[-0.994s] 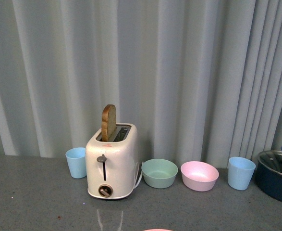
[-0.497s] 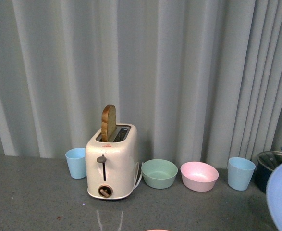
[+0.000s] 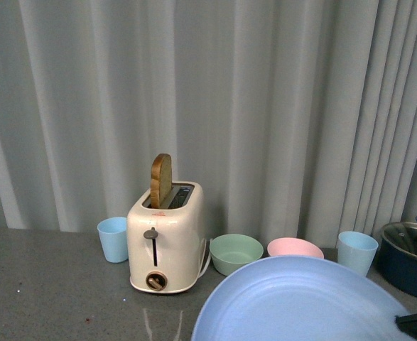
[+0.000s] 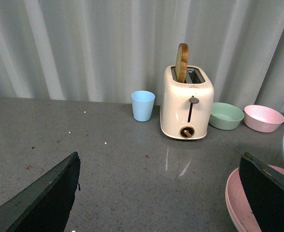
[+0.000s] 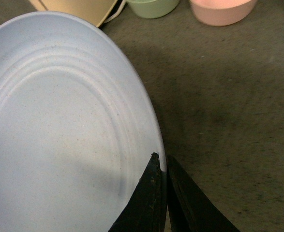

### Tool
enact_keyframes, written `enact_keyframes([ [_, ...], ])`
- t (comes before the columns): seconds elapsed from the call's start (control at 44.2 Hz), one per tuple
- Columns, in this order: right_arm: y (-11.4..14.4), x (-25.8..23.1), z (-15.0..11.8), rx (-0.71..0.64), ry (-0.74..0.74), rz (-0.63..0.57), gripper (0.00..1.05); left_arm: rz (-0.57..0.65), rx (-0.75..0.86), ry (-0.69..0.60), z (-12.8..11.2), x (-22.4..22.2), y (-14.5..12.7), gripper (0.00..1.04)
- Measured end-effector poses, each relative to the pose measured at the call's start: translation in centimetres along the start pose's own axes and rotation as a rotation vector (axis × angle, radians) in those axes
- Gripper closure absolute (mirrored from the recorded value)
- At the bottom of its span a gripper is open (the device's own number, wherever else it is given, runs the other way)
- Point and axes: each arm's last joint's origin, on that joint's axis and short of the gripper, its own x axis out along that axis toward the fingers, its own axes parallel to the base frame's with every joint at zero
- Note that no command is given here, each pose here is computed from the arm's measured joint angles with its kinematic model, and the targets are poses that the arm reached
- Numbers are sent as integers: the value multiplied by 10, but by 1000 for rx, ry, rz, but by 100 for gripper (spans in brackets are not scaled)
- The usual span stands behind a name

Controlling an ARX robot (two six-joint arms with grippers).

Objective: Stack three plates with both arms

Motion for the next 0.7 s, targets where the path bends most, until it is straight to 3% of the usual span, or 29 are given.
enact_keyframes([
  [0.271, 18, 31, -21, 55, 92, 63, 102, 0, 0, 0, 0, 0, 0, 7],
  [0.701, 9, 57, -28, 103, 150, 39, 102, 0, 0, 0, 0, 0, 0, 7],
])
